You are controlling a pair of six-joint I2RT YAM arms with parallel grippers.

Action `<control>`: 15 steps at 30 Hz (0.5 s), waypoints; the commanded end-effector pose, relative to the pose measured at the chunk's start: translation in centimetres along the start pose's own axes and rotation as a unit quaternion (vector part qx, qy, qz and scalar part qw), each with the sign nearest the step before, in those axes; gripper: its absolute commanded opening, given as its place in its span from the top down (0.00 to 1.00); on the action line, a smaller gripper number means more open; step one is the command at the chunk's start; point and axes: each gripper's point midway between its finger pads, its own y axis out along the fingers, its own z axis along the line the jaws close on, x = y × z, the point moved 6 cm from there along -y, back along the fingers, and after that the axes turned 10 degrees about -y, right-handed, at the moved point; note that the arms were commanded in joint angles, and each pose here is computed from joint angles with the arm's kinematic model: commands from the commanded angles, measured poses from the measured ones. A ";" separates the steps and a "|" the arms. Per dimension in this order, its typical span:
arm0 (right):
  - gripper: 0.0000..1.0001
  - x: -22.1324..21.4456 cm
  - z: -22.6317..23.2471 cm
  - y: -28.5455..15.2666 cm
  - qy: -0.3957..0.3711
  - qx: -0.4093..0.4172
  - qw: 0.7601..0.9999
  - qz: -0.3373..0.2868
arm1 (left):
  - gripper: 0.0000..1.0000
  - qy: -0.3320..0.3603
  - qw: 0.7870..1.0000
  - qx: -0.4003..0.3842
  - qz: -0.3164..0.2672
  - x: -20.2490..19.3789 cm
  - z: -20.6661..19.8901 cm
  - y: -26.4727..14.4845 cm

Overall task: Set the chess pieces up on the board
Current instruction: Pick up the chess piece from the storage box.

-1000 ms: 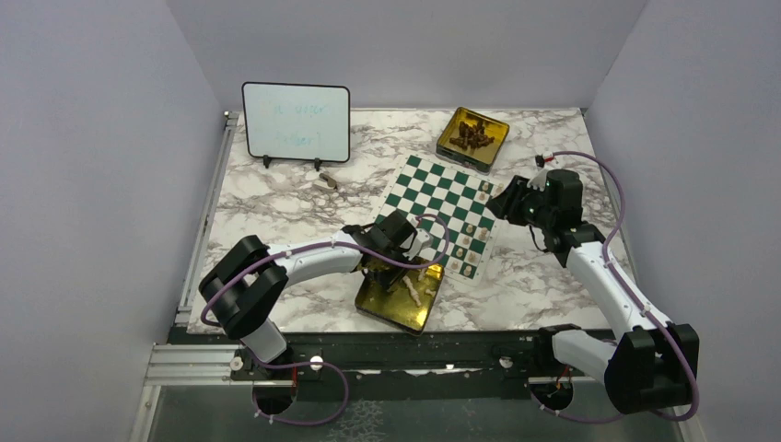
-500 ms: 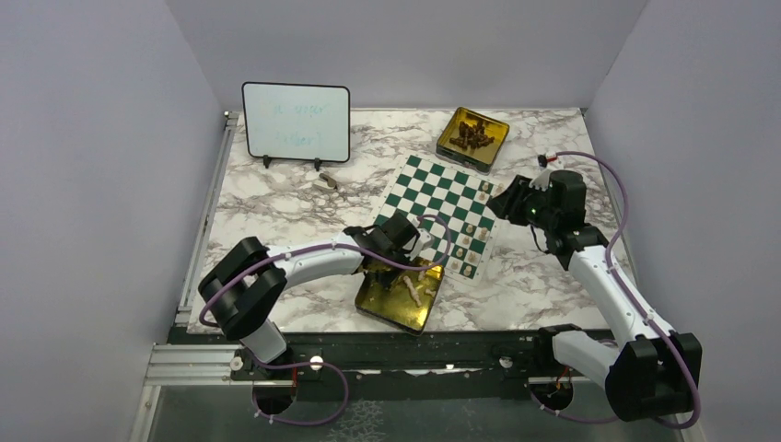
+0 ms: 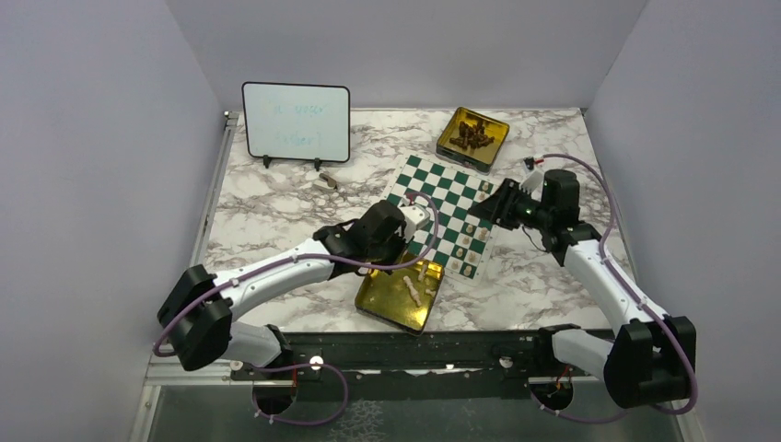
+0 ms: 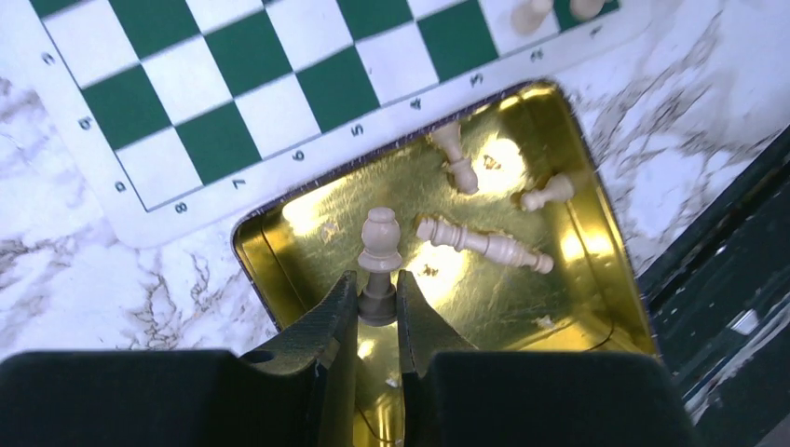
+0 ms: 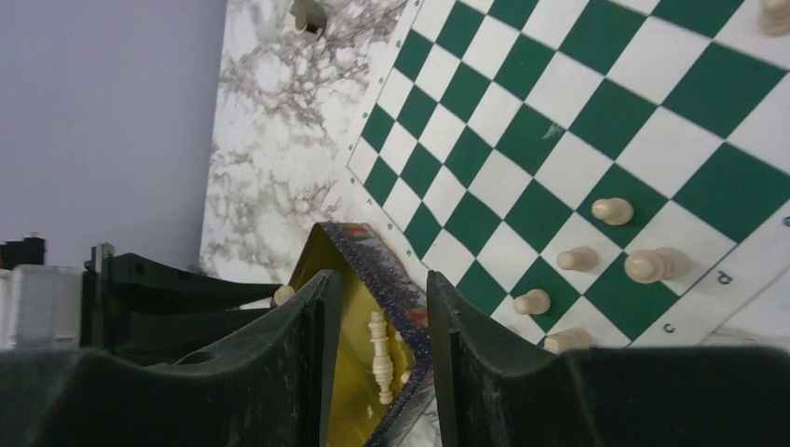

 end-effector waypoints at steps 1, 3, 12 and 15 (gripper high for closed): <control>0.57 -1.2 2.0 0.4 0.024 0.094 0.994 0.045 | 0.95 -0.016 0.996 -0.022 -0.090 2.4 -0.8 -1.8; 0.56 -1.8 2.9 0.7 0.030 0.123 0.990 0.062 | 0.95 -0.018 0.992 -0.035 -0.116 2.9 -1.0 -2.5; 0.54 -4.7 8.3 3.3 0.014 0.219 0.967 0.131 | 0.95 0.002 0.985 -0.099 -0.139 2.7 -2.3 -3.2; 0.55 -5.0 8.9 3.6 0.018 0.227 0.965 0.133 | 0.95 0.008 0.984 -0.109 -0.140 2.6 -2.5 -3.4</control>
